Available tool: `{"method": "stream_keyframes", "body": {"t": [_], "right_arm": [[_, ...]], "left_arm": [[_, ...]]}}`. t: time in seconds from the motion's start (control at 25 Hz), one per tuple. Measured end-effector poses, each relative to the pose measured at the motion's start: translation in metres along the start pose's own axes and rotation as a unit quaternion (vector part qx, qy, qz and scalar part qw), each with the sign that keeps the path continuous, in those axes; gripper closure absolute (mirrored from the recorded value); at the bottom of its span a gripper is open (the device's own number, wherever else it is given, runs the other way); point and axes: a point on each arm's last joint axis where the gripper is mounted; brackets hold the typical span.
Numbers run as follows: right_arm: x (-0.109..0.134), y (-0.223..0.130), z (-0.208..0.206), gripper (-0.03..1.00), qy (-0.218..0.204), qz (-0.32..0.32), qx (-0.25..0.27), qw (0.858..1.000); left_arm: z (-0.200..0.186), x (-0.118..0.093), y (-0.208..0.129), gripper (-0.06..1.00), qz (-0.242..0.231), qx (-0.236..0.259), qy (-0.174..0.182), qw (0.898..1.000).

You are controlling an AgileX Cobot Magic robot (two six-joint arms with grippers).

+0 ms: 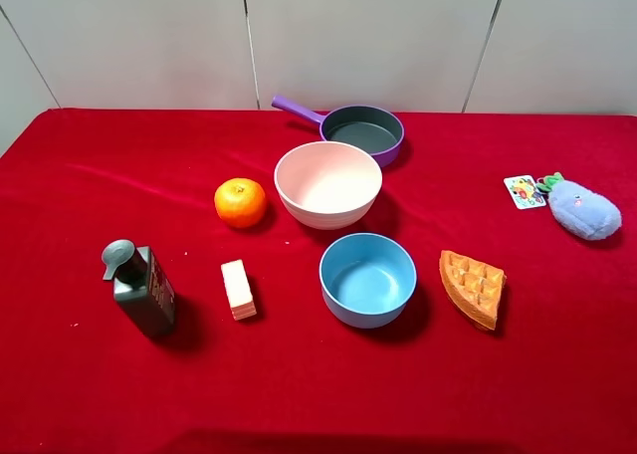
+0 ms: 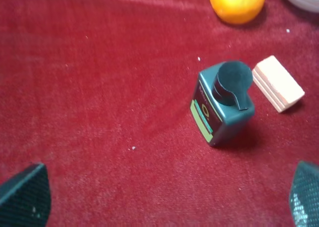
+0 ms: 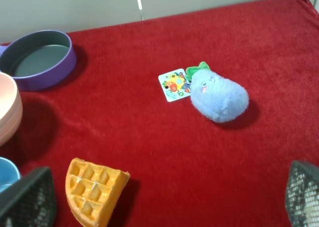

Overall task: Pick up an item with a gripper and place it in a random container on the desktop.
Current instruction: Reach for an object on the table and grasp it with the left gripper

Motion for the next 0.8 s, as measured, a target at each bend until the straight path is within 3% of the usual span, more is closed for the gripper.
{"method": "stream_keyframes", "body": {"t": [0.32, 0.8], "right_arm": [[0.000, 0.000, 0.000, 0.28, 0.000, 0.000, 0.000, 1.000], [0.000, 0.000, 0.000, 0.28, 0.000, 0.000, 0.000, 1.000]], "left_arm": [[0.028, -0.002, 0.026, 0.01, -0.025, 0.086, -0.011, 0.996], [0.054, -0.007, 0.039, 0.02, -0.063, 0.137, -0.041, 0.988]]}}
Point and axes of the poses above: a point on each arm's last joint axis where the gripper is mounted, z pointing out along that axis toward the gripper, x along the wrist's bending axis when the last joint is at zero, y = z × x, and after that the axes turned 14 degrees about -z, right-handed
